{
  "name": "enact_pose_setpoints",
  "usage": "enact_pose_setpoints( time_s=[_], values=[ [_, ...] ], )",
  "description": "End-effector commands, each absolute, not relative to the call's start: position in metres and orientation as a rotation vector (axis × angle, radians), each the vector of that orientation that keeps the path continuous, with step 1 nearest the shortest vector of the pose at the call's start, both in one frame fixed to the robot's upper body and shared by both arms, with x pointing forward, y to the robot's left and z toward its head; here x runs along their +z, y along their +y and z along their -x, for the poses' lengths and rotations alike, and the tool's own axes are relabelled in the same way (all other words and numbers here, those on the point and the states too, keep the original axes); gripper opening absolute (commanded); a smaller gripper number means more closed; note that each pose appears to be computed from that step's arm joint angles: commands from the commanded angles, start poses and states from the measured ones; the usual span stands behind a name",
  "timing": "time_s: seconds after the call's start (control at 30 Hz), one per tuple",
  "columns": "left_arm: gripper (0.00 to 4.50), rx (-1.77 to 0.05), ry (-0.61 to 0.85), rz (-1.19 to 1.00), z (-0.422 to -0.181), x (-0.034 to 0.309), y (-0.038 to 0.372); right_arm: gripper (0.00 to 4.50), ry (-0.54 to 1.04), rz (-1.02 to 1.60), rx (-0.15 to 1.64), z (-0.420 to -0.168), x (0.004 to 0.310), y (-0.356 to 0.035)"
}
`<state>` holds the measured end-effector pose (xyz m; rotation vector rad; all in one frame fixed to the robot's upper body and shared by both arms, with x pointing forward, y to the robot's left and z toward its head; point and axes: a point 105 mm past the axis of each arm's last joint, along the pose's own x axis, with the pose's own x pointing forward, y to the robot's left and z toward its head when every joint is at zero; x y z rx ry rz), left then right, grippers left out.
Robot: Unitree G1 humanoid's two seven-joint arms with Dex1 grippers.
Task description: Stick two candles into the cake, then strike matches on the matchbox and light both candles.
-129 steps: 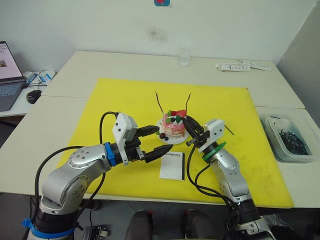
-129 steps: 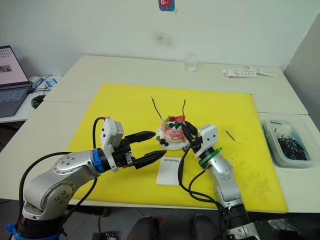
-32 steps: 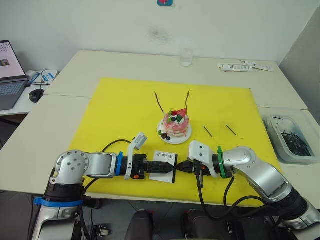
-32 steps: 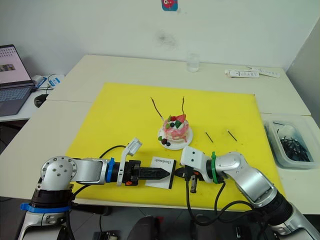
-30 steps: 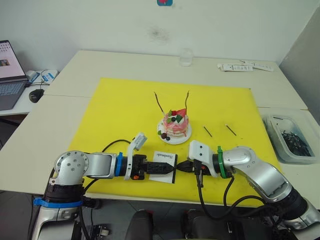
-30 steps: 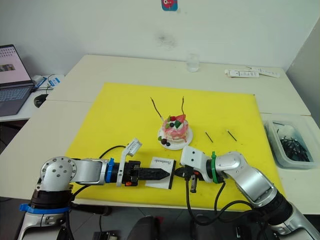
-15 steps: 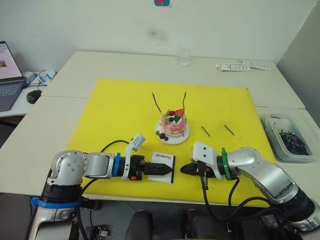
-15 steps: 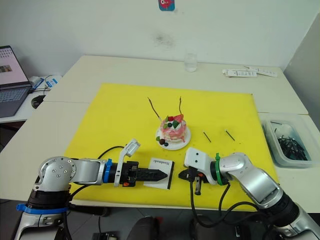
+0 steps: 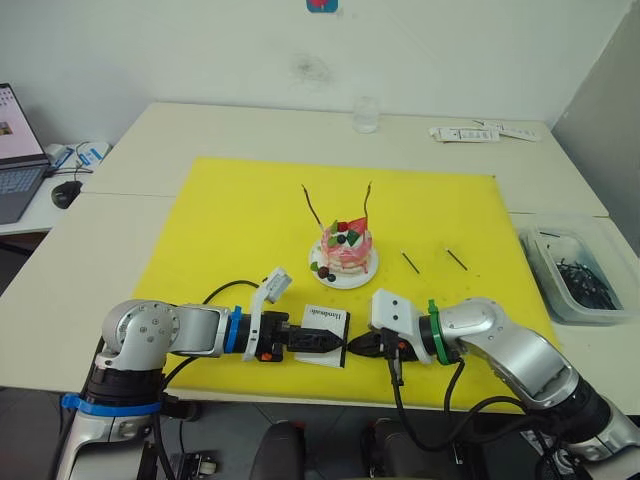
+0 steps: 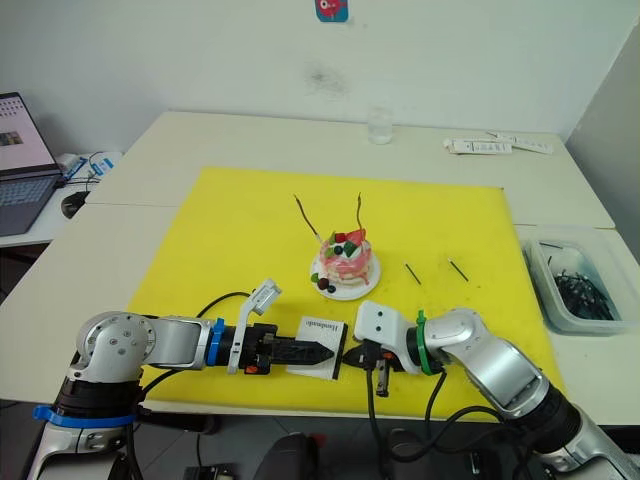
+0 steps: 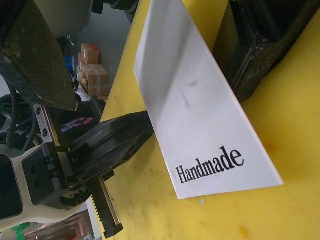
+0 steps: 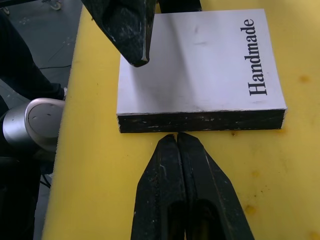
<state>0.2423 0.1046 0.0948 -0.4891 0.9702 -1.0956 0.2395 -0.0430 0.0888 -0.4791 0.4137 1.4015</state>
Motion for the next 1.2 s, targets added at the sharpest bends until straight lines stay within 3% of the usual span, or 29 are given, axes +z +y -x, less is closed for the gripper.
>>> enact_pose_setpoints(
  time_s=[0.03,0.23,0.3,0.73,1.13,1.2],
  values=[
    [4.5,-1.024,1.066,0.462,-0.236,0.074,0.112,0.02,0.374,0.497,1.406,-0.241,0.096,-0.04],
    [4.5,-1.011,1.072,0.453,-0.235,0.071,0.112,0.02,0.366,0.497,1.397,-0.243,0.099,-0.04],
    [4.1,-1.002,1.074,0.439,-0.236,0.069,0.112,0.0,0.365,0.497,1.394,-0.243,0.099,-0.04],
    [0.13,-0.97,1.077,0.411,-0.235,0.058,0.112,0.0,0.359,0.488,1.387,-0.243,0.1,-0.038],
    [0.06,-0.957,1.067,0.441,-0.236,0.06,0.114,0.0,0.381,0.526,1.358,-0.249,0.092,-0.04],
    [0.58,-0.957,1.063,0.456,-0.237,0.062,0.115,0.0,0.382,0.527,1.361,-0.249,0.091,-0.039]
  ],
)
